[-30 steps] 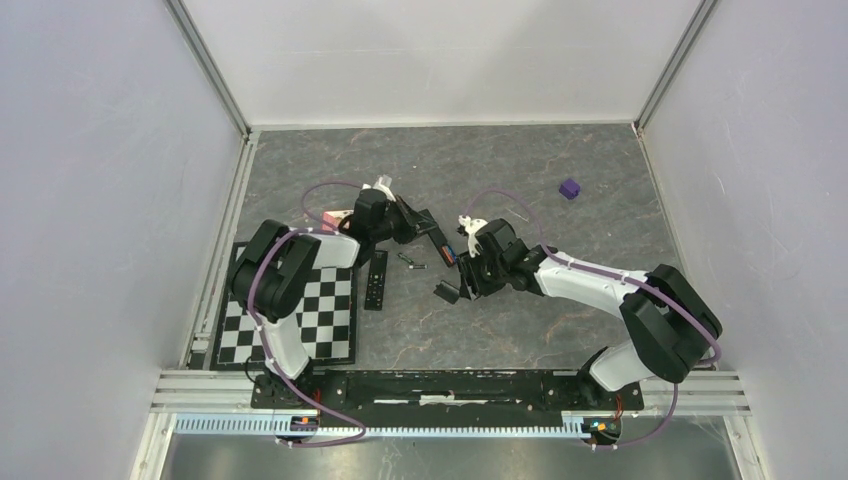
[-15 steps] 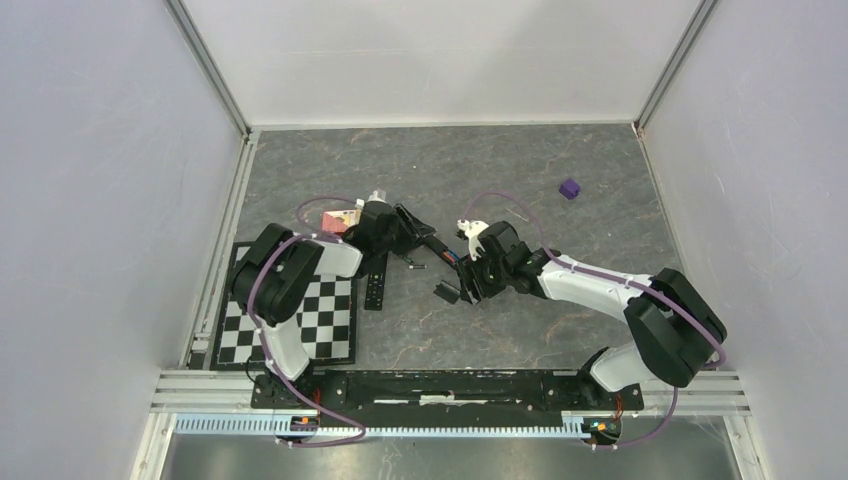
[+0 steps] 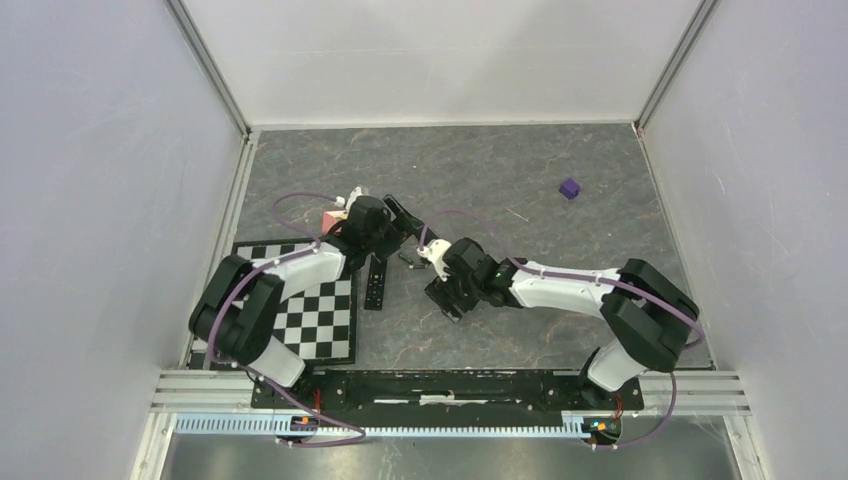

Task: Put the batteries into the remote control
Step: Pick up the battery cover at the center of the board.

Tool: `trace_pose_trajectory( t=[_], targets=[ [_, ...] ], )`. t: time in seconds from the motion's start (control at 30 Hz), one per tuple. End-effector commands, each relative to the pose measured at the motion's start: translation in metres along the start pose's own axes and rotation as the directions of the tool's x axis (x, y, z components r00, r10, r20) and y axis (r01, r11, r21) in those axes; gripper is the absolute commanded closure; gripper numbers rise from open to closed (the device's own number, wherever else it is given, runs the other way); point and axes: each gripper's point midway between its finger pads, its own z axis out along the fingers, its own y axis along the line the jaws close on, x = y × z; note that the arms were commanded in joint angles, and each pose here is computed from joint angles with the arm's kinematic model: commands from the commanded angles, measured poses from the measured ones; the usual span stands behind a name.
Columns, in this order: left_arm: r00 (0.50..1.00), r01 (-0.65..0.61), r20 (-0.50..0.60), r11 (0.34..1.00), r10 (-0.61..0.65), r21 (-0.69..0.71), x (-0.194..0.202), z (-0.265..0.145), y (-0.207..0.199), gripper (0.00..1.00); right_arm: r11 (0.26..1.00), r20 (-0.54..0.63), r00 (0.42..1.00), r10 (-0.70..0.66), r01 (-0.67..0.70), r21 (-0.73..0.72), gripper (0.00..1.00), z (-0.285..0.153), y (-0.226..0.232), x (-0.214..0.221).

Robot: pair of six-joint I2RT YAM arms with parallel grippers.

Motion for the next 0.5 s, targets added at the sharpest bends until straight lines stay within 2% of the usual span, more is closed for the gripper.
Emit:
trace_pose_trajectory(
  t=[0.0,0.13,0.3,0.47],
  targets=[
    [0.992,-0.1,0.083,0.995,0.1,-0.003,-0.026,-0.029,-0.017,0.03,0.992,-0.034,0.997,-0.062,0.066,0.11,0.21,0.005,-0.016,-0.012],
    [0.979,-0.177,0.097,0.983,0.181,-0.045,-0.037,-0.047,-0.014,0.0,0.992,-0.125,0.991,-0.048,0.062,0.112,0.22,0.009,-0.017,-0.01],
    [0.971,-0.181,0.142,0.979,0.193,-0.088,-0.053,-0.068,0.003,0.01,0.998,-0.164,0.986,-0.032,0.041,0.051,0.25,0.013,-0.005,-0.009],
    [0.971,-0.141,0.175,0.983,0.161,-0.117,-0.07,-0.087,0.026,0.06,0.999,-0.251,0.968,0.004,0.007,0.044,0.37,0.02,-0.004,-0.002]
  ],
)
